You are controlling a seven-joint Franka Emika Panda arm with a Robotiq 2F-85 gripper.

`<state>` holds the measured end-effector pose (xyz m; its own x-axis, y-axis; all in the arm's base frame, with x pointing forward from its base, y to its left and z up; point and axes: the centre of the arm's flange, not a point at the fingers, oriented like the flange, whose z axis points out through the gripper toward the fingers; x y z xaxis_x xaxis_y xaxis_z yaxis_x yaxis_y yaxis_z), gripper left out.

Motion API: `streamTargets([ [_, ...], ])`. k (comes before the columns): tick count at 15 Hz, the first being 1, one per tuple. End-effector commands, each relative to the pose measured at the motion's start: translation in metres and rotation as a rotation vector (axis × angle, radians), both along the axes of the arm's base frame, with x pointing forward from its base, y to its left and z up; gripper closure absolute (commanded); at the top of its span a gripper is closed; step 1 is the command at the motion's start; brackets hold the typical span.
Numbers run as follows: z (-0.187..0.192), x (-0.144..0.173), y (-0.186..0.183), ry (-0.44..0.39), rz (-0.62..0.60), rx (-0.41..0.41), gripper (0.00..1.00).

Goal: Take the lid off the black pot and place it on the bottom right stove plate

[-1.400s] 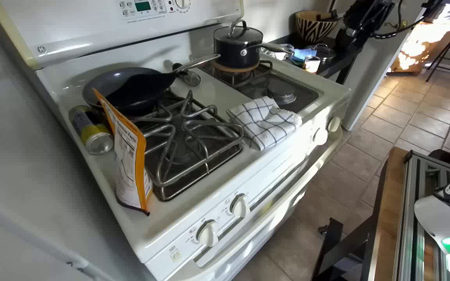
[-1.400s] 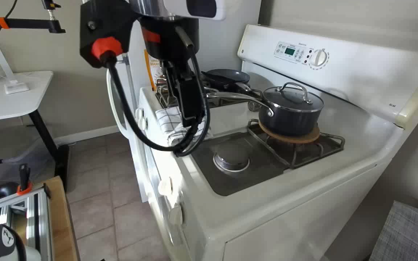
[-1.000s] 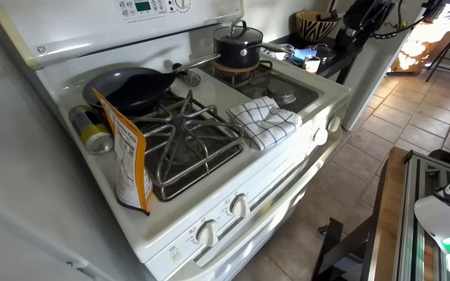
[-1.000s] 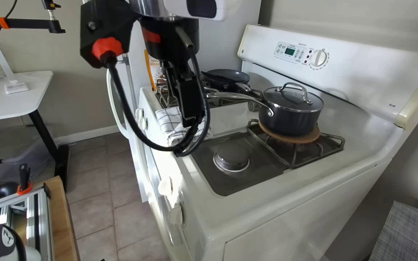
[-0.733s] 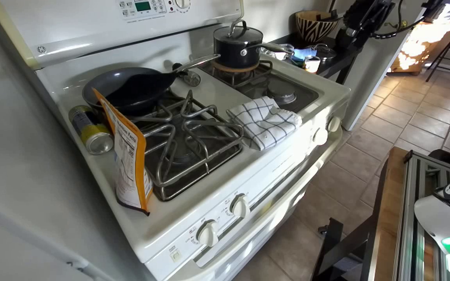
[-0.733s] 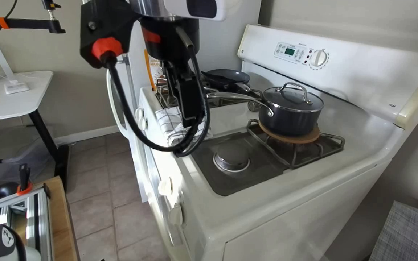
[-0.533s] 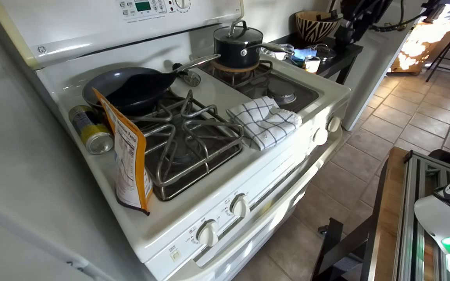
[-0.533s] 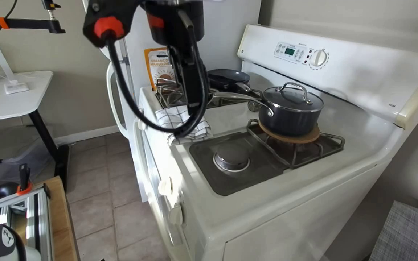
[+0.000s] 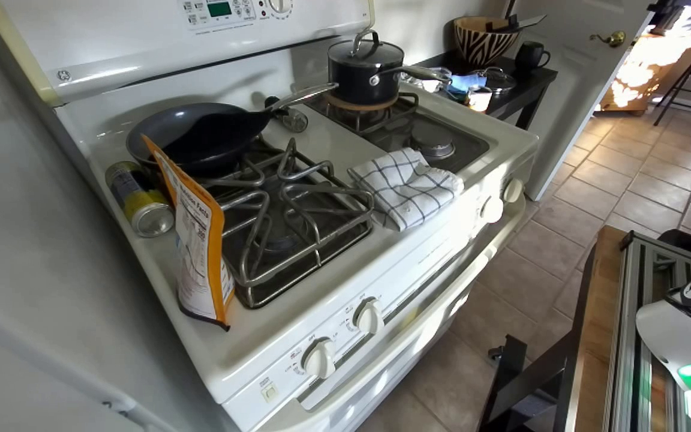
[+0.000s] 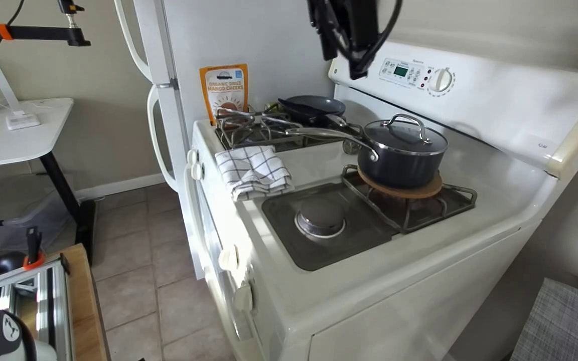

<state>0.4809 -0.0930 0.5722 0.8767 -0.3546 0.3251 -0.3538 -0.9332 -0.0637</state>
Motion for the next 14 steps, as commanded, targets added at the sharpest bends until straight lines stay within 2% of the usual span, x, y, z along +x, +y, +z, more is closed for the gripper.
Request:
streamTargets([
  [1,0.021,0.089,-0.014,0.023,-0.180,-0.056,0.00],
  [4,0.017,0.139,-0.023,0.117,-0.268,0.030,0.00],
  [5,-0.002,0.081,-0.018,0.061,-0.208,-0.010,0.00],
  [8,-0.011,0.109,-0.021,0.101,-0.239,0.000,0.00],
  [11,-0.010,0.112,-0.021,0.102,-0.244,0.001,0.00],
  [12,-0.008,0.120,-0.012,0.147,-0.328,0.007,0.00],
  [13,-0.009,0.127,-0.003,0.154,-0.403,-0.027,0.00],
  [14,-0.006,0.133,0.006,0.155,-0.456,-0.019,0.00],
])
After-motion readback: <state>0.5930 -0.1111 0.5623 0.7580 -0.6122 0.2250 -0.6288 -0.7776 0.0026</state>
